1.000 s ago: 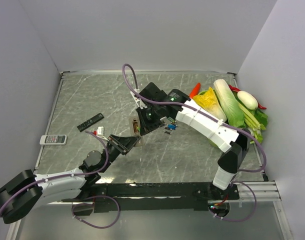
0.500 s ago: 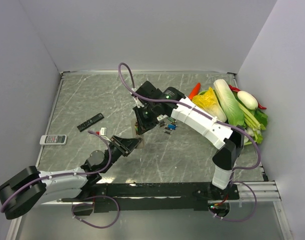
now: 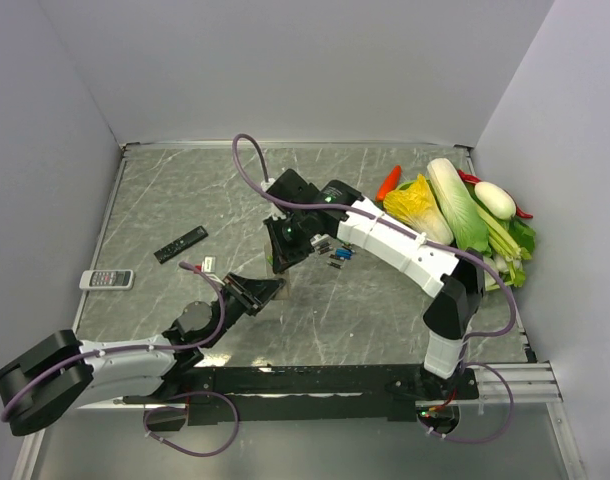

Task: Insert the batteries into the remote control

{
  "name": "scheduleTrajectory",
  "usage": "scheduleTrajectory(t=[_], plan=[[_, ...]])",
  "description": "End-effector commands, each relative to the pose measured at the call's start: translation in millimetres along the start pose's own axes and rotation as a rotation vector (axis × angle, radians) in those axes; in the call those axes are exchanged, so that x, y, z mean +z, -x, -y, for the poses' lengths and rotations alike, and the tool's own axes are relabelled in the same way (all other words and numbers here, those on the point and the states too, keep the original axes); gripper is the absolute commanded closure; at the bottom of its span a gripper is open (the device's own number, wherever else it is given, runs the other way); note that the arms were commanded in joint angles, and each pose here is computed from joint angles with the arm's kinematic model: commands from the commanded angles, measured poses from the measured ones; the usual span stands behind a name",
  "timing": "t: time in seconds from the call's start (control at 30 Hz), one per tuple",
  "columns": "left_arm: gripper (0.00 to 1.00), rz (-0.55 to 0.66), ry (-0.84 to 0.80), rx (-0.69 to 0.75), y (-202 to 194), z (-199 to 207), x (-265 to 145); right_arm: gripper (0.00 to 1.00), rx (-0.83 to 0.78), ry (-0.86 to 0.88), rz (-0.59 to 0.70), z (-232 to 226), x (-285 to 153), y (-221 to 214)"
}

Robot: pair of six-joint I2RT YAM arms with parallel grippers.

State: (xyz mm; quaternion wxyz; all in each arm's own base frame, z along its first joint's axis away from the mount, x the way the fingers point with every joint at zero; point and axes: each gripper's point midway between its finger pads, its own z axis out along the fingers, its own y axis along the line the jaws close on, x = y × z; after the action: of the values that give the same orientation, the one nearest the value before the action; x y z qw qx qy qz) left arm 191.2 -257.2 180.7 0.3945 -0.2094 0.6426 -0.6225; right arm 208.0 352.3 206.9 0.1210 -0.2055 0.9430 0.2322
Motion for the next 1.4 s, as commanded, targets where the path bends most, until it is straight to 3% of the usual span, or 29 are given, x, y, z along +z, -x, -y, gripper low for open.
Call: scheduleTrajectory(t=[0.0,0.2,0.87,1.37], plan=[[0.99,0.062,-0.049,-0.024,12.9,5.4,-12.5,1.0,0.047,-0.053,0.112,10.7,-23.8,9.0],[0.99,0.073,-0.04,-0.026,15.2,2.3,-15.1,1.0,0.077,-0.036,0.184,12.3,-38.0,12.7],[0.99,0.059,-0.069,-0.003,11.8,12.9,-9.1,1.0,0.044,0.049,0.061,-10.3,-13.8,-1.6],[0.99,0.044,-0.073,-0.004,8.0,13.4,-9.3,0.82,0.049,0.071,0.042,-14.7,-0.5,-1.2]])
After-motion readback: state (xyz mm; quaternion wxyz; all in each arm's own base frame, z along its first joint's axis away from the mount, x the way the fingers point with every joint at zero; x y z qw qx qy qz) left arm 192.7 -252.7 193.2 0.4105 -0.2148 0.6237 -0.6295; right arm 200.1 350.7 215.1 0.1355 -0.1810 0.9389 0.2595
